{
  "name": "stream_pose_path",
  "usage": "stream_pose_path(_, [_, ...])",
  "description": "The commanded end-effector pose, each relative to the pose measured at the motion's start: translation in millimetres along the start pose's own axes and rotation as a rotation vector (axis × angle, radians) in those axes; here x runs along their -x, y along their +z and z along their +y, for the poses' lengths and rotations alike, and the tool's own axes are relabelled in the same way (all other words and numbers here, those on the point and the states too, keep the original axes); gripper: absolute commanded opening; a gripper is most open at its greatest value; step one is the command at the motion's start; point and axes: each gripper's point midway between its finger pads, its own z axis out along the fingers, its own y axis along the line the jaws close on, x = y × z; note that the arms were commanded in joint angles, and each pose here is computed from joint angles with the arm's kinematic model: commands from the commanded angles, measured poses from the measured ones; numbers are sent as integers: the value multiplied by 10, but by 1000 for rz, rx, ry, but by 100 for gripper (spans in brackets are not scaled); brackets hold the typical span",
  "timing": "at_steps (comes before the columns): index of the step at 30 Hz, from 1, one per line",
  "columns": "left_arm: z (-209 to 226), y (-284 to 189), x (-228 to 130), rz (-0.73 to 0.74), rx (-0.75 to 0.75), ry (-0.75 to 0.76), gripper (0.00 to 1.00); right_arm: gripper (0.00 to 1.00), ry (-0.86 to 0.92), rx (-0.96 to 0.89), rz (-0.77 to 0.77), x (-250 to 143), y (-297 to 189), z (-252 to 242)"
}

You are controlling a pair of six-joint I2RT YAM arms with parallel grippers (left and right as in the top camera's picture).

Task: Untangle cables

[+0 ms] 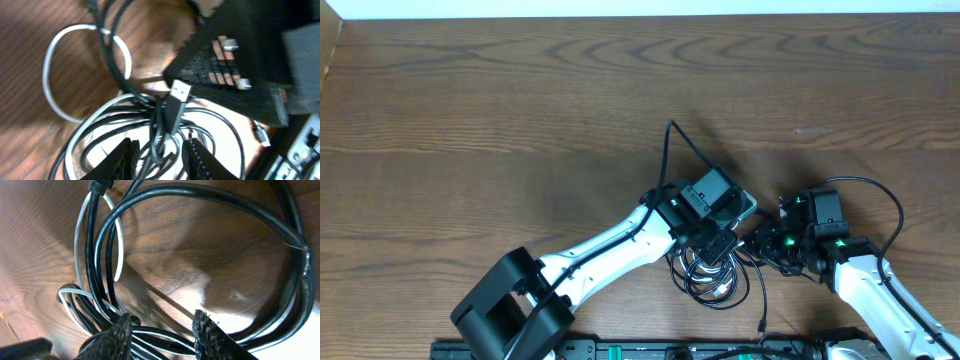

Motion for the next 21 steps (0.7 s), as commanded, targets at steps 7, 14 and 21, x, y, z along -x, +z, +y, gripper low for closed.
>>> stream_pose_path(7, [168,97,-176,44,62,-167,33,37,-14,-8,0,-20,12,-10])
stream_pose_path(14, [234,173,-310,58,84,-204,33,37,-14,-8,0,-19,12,-10])
stream_pose_path(21, [296,173,-184,2,117,-190,24,38,-14,-8,0,-20,12,-10])
